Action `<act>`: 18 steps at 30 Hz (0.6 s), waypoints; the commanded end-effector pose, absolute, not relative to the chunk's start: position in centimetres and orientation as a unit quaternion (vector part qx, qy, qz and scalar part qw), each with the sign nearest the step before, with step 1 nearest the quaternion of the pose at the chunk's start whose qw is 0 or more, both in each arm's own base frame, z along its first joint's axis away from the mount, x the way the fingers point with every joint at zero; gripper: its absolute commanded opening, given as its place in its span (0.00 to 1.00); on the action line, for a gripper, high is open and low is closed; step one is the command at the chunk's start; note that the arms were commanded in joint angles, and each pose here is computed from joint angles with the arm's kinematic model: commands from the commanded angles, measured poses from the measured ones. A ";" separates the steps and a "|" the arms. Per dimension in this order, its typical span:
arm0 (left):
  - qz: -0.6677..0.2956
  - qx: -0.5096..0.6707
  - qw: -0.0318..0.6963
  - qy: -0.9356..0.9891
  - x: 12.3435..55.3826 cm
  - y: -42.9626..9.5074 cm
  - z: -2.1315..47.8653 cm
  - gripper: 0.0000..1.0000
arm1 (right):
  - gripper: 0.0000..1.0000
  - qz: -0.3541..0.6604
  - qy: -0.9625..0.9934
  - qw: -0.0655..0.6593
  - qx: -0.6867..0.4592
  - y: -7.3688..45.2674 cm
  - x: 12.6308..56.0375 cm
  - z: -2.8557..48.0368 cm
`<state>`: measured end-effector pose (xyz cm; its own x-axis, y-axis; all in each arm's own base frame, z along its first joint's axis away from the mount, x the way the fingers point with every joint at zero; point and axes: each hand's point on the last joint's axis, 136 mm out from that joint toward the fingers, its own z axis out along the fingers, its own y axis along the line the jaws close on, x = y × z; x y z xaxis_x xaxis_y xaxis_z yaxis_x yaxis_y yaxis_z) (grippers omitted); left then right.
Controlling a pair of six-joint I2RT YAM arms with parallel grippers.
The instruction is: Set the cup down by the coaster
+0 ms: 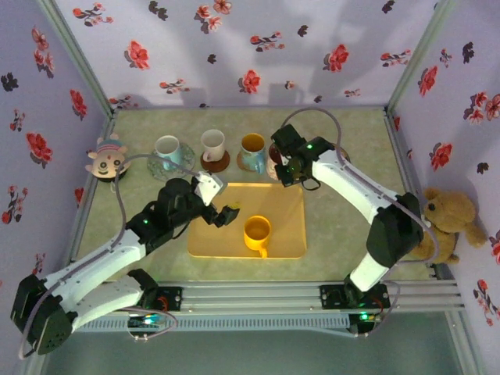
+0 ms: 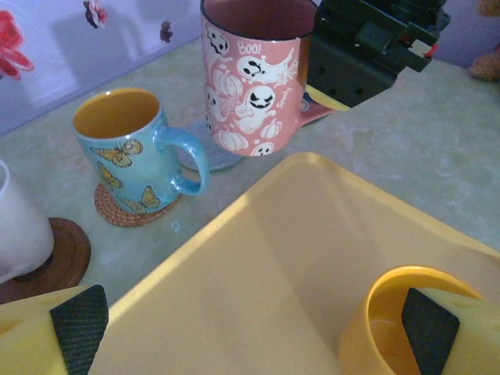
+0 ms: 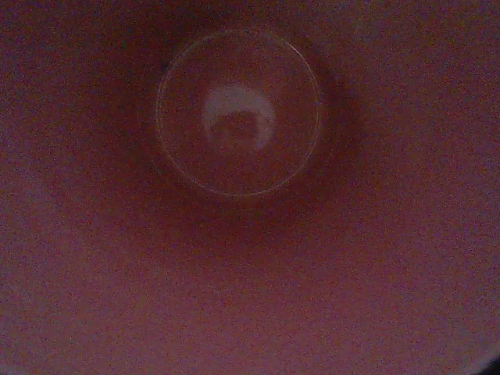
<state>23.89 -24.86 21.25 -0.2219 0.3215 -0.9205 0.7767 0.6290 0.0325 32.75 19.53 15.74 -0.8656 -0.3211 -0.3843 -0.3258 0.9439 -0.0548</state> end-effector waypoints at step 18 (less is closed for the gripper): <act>-0.259 0.371 0.500 0.738 26.0 -26.6 21.7 1.00 | 0.00 -0.034 0.960 0.247 -0.128 18.9 42.8 14.3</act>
